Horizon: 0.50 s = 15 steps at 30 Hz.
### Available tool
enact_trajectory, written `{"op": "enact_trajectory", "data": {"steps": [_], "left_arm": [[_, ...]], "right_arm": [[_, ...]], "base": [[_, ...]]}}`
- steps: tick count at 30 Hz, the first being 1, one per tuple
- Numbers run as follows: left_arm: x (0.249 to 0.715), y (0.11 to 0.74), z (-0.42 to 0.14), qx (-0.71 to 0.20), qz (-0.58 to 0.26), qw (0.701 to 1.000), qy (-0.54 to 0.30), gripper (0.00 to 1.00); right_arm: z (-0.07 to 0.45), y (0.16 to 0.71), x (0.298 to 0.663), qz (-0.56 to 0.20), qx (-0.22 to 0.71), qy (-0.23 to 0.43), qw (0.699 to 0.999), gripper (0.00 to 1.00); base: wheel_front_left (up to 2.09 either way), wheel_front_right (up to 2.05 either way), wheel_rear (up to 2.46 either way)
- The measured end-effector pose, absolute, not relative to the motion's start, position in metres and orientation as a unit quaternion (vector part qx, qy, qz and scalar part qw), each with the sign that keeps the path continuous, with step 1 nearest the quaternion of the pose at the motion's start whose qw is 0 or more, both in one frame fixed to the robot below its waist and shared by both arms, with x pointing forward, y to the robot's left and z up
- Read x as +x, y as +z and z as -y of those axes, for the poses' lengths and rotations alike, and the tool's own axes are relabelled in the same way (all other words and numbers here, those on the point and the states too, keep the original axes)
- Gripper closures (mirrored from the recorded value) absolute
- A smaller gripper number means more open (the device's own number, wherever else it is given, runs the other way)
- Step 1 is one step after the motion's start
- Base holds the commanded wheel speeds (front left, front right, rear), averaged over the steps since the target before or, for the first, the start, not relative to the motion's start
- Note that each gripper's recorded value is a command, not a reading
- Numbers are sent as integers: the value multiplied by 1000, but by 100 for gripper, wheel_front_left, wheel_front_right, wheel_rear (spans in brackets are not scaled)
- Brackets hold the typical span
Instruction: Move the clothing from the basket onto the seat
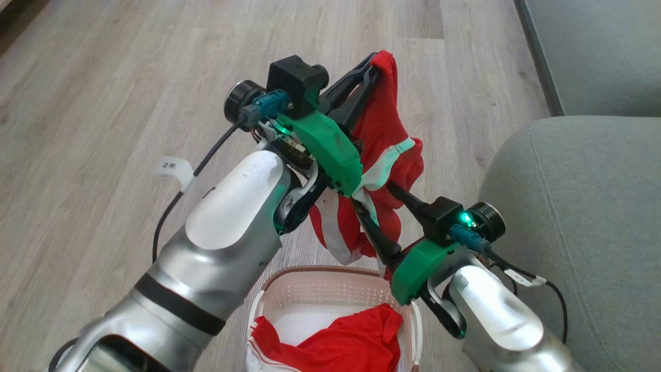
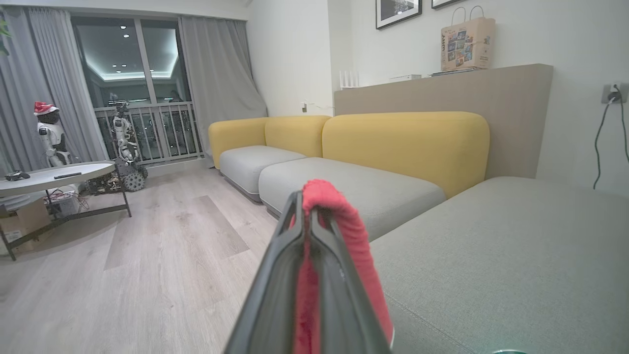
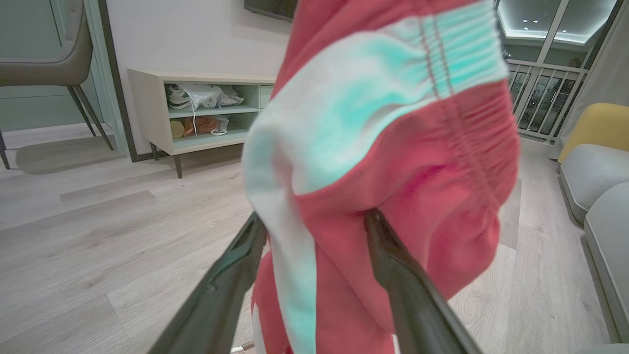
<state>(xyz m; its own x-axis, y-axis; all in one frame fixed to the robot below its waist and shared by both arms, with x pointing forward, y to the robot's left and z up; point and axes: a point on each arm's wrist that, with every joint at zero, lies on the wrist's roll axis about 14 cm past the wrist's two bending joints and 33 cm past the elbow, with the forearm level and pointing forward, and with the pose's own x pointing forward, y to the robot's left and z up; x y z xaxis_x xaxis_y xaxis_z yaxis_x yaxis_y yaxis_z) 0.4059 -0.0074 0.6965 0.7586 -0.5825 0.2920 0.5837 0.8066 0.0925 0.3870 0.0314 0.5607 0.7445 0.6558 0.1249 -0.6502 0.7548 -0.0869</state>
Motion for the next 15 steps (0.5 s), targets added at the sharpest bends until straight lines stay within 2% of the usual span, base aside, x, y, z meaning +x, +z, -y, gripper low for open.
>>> {"op": "enact_trajectory", "data": {"steps": [1, 2, 14, 15], "left_arm": [[406, 696, 7, -3, 154, 939, -309, 100], [406, 695, 6, -3, 153, 939, -308, 100], [412, 681, 4, -11, 139, 945, -297, 100], [412, 679, 4, -12, 139, 944, -298, 79]], "right_arm": [[-32, 560, 387, 73, -18, 350, 934, 84], [-33, 560, 387, 73, -18, 351, 933, 100], [-21, 572, 392, 89, -10, 332, 939, 100], [-18, 574, 393, 92, -9, 327, 940, 100]], "base": [[0, 0, 0], [0, 0, 0], [0, 0, 0], [0, 0, 0]]}}
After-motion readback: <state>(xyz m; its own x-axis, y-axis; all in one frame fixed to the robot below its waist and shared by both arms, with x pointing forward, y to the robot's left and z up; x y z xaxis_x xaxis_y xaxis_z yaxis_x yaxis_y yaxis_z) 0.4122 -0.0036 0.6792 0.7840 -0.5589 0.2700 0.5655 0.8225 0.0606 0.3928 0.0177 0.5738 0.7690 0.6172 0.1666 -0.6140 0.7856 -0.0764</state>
